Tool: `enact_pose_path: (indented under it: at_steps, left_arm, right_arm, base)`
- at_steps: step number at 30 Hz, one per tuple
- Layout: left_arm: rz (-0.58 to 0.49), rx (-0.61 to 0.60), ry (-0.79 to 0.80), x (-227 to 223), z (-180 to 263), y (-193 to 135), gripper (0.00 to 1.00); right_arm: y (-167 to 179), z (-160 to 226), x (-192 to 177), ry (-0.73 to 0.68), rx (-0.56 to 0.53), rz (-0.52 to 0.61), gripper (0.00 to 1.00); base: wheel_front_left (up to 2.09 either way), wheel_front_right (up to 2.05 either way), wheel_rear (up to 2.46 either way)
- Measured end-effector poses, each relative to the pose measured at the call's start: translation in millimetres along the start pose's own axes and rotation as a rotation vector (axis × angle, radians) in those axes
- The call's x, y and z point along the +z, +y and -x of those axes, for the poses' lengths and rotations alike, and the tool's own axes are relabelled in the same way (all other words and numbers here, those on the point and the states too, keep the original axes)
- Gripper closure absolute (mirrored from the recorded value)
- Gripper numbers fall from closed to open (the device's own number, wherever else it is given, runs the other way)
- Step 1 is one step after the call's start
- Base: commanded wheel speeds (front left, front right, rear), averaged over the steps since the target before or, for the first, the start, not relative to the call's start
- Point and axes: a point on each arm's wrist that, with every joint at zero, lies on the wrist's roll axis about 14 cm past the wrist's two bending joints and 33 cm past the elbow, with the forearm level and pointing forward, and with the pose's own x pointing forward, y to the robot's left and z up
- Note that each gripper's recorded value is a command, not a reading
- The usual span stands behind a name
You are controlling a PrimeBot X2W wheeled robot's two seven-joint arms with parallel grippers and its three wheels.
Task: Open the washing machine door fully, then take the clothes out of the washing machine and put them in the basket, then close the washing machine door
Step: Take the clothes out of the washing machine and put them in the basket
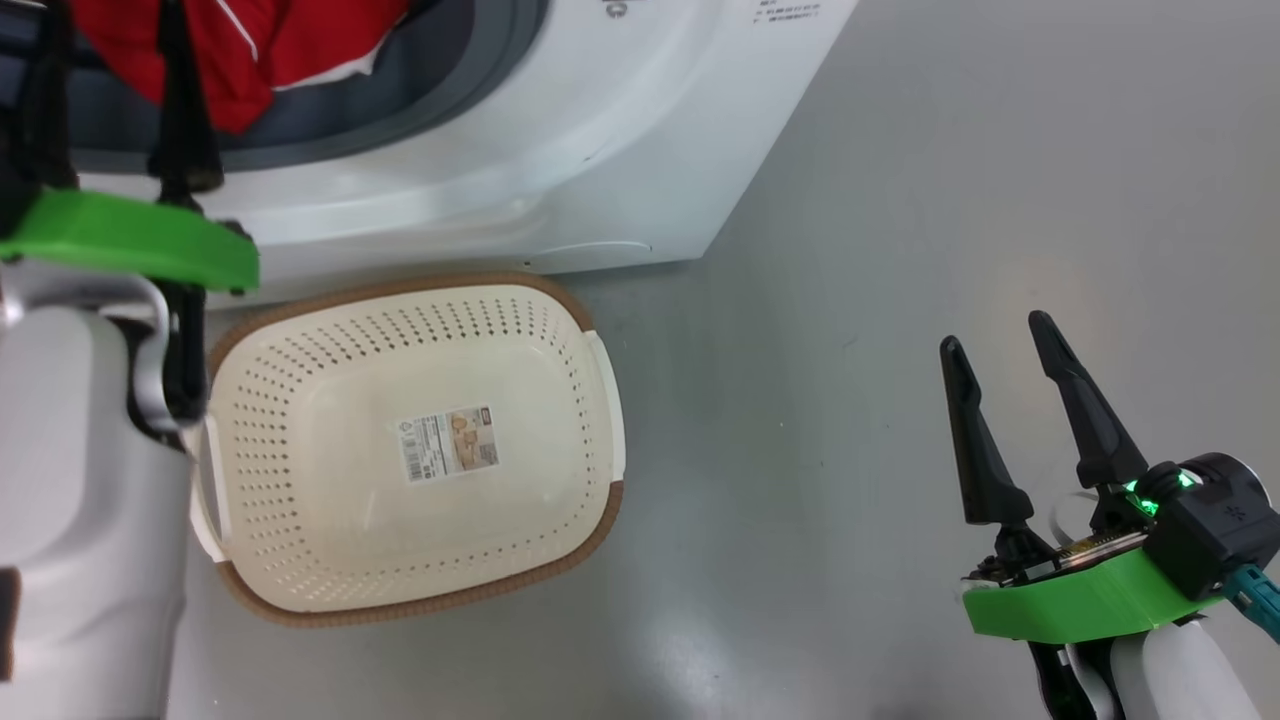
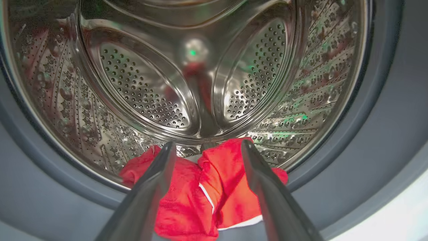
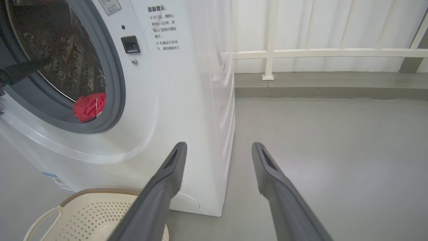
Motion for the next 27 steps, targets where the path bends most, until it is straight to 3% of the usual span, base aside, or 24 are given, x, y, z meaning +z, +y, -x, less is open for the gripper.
enact_pose_path:
  at_steps: [14,27]
  left_arm:
    - [-0.015,0.086,0.202,-30.1,-49.7,16.0,0.00]
    - [-0.027,0.112,0.437,-81.0,-57.2,16.9,0.00]
  right_arm:
    - [-4.4,-3.7,-17.2,0.045,-0.009,0.004,0.00]
    - [-10.3,-1.4,-22.2,0.066,-0.024,0.017,0.00]
  base:
    - [0.00,0.00,0.00]
    - [0.00,0.00,0.00]
